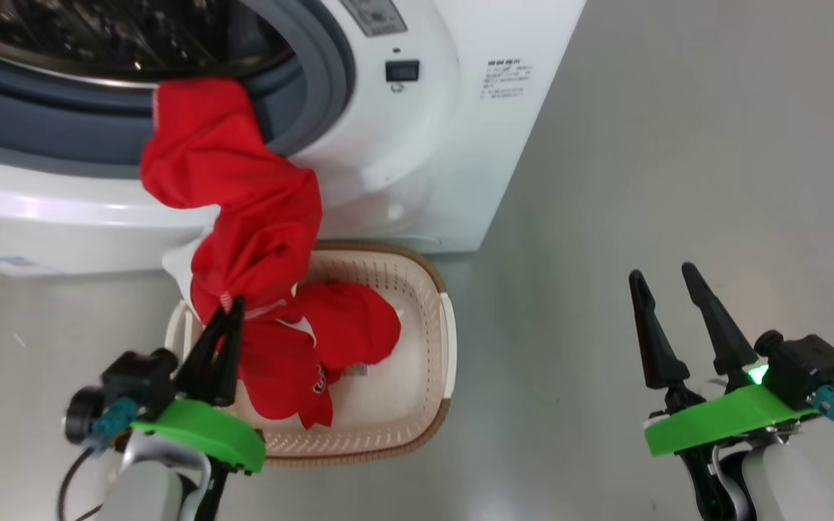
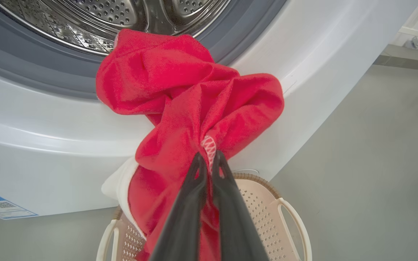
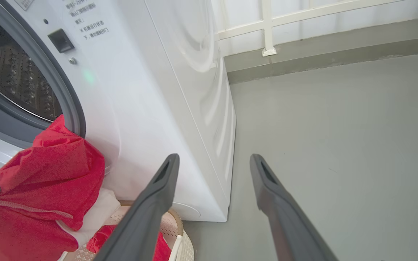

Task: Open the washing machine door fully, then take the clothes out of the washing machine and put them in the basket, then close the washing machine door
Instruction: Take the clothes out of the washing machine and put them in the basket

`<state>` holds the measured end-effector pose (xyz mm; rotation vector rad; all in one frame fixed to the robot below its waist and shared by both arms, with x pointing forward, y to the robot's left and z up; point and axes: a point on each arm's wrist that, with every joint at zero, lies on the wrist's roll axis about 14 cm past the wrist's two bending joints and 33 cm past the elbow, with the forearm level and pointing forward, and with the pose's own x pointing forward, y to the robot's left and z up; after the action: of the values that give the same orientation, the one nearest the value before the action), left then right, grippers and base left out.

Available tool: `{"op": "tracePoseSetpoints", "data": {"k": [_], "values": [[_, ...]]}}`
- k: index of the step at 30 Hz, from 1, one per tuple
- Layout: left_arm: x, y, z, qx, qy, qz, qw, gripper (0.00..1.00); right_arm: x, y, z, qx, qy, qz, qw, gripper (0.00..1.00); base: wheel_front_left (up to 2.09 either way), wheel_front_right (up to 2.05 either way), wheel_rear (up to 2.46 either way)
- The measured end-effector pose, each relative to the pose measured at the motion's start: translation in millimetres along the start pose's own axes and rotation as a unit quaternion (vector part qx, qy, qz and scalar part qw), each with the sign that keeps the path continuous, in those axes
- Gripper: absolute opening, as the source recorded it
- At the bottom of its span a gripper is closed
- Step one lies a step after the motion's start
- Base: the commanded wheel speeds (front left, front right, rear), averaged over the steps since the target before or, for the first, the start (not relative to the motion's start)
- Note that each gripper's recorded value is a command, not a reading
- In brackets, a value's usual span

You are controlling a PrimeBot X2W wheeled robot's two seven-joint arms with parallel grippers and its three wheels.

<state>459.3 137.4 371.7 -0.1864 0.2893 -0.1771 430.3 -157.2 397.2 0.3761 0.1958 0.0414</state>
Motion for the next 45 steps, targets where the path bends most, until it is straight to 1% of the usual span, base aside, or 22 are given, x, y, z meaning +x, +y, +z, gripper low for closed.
{"op": "tracePoseSetpoints", "data": {"k": [2,3,8,13,20,28,35,36,38,39,40,41,42,43,44,45], "values": [[5.9,-2.7,-14.7,0.003,0.023,-0.008,1.000,0.00,3.9,-1.6,-4.1,0.000,0.005,-0.001,1.000,1.00,0.00,0.00,0.00],[5.9,-2.7,-14.7,0.003,0.023,-0.008,1.000,0.00,3.9,-1.6,-4.1,0.000,0.005,-0.001,1.000,1.00,0.00,0.00,0.00],[13.5,-2.2,-55.0,0.004,0.083,-0.015,0.996,0.00,10.3,-7.5,-14.3,0.002,0.016,-0.007,1.000,1.00,0.00,0.00,0.00],[22.9,-1.8,-87.9,0.006,0.133,-0.023,0.991,0.00,16.4,-15.6,-22.3,0.003,0.024,-0.016,1.000,1.00,0.00,0.00,0.00],[31.9,-11.2,-128.6,0.007,0.194,-0.045,0.980,0.00,24.7,-24.5,-32.1,0.003,0.033,-0.024,0.999,1.00,0.00,0.00,0.00],[41.9,-17.2,-157.5,0.001,0.236,-0.061,0.970,0.00,30.7,-31.7,-43.1,0.004,0.044,-0.031,0.999,1.00,0.00,0.00,0.00],[52.4,-12.9,-168.3,-0.005,0.248,-0.060,0.967,0.00,36.9,-37.0,-49.9,0.003,0.049,-0.034,0.998,1.00,0.00,0.00,0.00],[53.4,-11.5,-169.3,-0.006,0.249,-0.059,0.967,0.05,36.9,-37.8,-51.3,0.003,0.050,-0.035,0.998,1.00,0.00,0.00,0.00],[55.7,-9.0,-169.7,-0.006,0.249,-0.057,0.967,0.38,36.8,-38.9,-53.4,0.003,0.053,-0.036,0.998,1.00,0.00,0.00,0.00],[56.8,-8.2,-169.3,-0.006,0.248,-0.056,0.967,0.46,36.8,-39.1,-53.9,0.003,0.053,-0.037,0.998,1.00,0.00,0.00,0.00],[57.2,-7.8,-168.8,-0.005,0.247,-0.056,0.967,0.58,36.8,-39.0,-54.0,0.003,0.054,-0.037,0.998,1.00,0.00,0.00,0.00],[57.0,-7.4,-168.4,-0.005,0.247,-0.055,0.967,0.79,36.9,-38.7,-53.8,0.003,0.053,-0.036,0.998,1.00,0.00,0.00,0.00],[56.8,-7.2,-167.7,-0.004,0.247,-0.055,0.967,0.86,37.0,-38.4,-53.5,0.003,0.053,-0.036,0.998,1.00,0.00,0.00,0.00],[56.7,-6.8,-166.8,-0.005,0.246,-0.055,0.968,0.87,37.1,-37.9,-53.1,0.004,0.052,-0.035,0.998,1.00,0.00,0.00,0.00],[56.7,-6.3,-165.7,-0.007,0.245,-0.053,0.968,0.96,37.2,-37.3,-52.7,0.004,0.052,-0.035,0.998,1.00,0.00,0.00,0.00],[56.7,-5.9,-164.4,-0.008,0.244,-0.052,0.968,1.00,37.2,-36.8,-52.2,0.004,0.051,-0.034,0.998,1.00,0.00,0.00,0.00]]}}
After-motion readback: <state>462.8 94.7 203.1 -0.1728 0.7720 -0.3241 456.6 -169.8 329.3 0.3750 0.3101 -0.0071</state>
